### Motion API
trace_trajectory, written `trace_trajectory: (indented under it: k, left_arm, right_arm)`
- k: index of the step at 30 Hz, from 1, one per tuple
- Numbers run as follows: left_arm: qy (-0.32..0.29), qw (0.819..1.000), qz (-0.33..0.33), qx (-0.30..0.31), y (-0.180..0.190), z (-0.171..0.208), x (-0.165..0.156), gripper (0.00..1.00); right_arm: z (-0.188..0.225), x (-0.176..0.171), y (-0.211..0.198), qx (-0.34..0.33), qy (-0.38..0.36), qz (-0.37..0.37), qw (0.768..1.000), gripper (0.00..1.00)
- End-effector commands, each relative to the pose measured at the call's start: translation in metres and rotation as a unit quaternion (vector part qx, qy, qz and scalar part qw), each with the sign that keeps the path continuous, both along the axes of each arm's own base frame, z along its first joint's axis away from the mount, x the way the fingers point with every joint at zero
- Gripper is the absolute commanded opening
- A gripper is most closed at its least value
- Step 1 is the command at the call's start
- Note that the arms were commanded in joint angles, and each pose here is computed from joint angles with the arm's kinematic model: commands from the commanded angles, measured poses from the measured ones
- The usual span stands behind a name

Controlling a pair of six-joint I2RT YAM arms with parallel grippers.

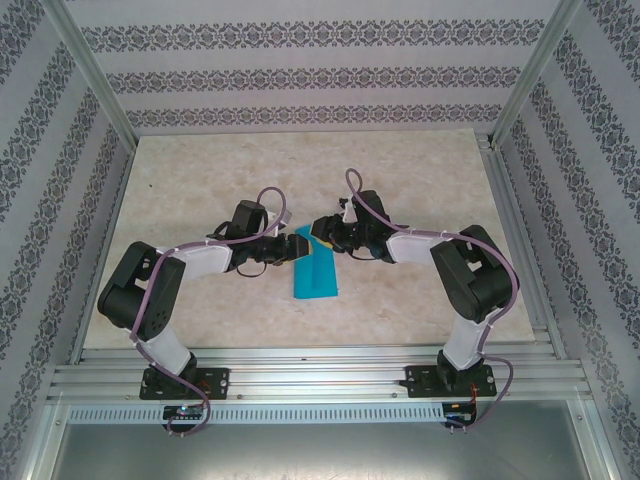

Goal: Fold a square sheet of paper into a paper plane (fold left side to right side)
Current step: First fold in half a square sheet of paper at the center of the table.

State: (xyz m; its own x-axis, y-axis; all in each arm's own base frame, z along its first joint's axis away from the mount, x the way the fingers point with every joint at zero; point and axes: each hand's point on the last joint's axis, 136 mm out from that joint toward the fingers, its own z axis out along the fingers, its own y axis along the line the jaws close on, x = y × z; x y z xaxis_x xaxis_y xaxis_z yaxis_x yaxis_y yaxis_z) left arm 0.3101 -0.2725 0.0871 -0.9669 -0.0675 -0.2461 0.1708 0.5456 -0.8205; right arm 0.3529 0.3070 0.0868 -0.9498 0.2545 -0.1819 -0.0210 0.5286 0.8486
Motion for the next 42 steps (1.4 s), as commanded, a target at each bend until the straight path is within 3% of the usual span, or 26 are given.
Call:
trace_trajectory:
  k: [1,7,13,27,31,37,42]
  left_arm:
    - [-0.027,1.000,0.000,-0.013,-0.011,0.013,0.011,0.55]
    - [-0.030,0.999,0.000,-0.016,-0.011,0.016,0.012,0.55]
    - [-0.035,0.999,-0.001,-0.017,-0.011,0.019,0.012,0.55]
    - [-0.048,0.999,-0.003,0.004,-0.005,0.030,0.009,0.58]
    - [-0.055,0.997,0.022,0.041,0.010,0.034,0.009,0.63]
    - [-0.017,0.989,0.061,0.133,0.034,-0.002,0.004,0.66]
    - [0.013,0.986,0.064,0.154,0.027,-0.023,0.002,0.66]
  right_arm:
    - [0.002,-0.003,0.010,0.017,0.000,0.011,1.000,0.35]
    - [-0.004,-0.004,0.008,0.002,0.004,0.013,1.000,0.09]
    - [-0.008,-0.003,0.006,-0.025,-0.001,0.022,0.999,0.00]
    - [-0.013,0.005,-0.006,-0.070,-0.018,0.027,0.997,0.00]
    - [-0.016,0.010,-0.015,-0.095,-0.023,0.027,0.995,0.00]
    - [-0.024,0.017,-0.023,-0.118,-0.022,0.029,0.992,0.00]
    - [-0.031,0.022,-0.029,-0.137,-0.019,0.029,0.990,0.00]
